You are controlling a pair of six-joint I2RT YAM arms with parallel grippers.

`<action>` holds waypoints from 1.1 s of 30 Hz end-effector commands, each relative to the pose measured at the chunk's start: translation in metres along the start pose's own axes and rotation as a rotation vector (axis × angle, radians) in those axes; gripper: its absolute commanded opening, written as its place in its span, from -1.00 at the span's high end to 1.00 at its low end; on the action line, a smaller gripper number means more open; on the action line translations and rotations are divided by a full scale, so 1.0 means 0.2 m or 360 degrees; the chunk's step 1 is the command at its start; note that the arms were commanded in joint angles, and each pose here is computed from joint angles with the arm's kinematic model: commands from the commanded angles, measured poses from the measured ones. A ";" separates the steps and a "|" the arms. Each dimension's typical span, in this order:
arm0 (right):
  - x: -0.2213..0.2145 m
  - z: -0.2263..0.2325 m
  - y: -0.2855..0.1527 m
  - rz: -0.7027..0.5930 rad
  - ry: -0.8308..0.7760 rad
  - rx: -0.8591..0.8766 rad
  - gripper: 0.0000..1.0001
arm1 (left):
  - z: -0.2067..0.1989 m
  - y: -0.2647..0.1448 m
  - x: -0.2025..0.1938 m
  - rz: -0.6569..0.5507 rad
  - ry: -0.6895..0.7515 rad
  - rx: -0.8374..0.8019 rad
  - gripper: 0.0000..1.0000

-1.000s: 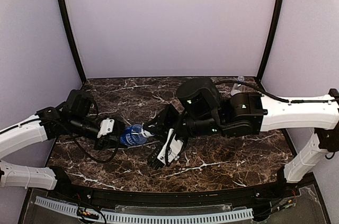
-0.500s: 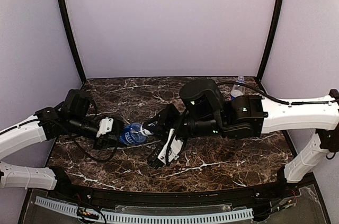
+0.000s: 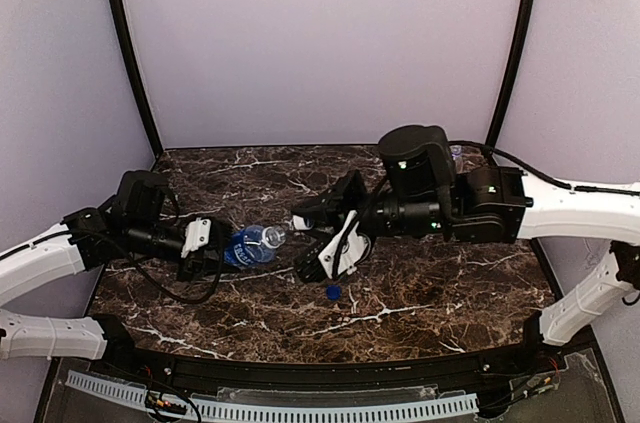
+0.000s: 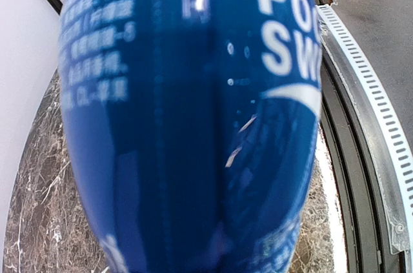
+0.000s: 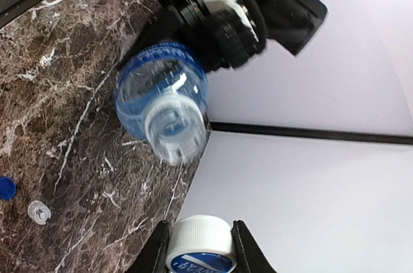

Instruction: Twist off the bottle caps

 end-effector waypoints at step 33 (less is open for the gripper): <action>-0.42 1.39 0.17 0.1441 0.3140 0.1212 1.00 | 0.18 -0.03 0.19 -0.0347 -0.0153 0.0323 0.60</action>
Point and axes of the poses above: each gripper's point midway between its finger pads, its own y axis out along the fingers, its own z axis along the line the jaws close on, x = y × z, the point moved 2 cm from there along -y, back along the fingers, and after that the axes turned 14 degrees about -y, right-handed, at the moved point
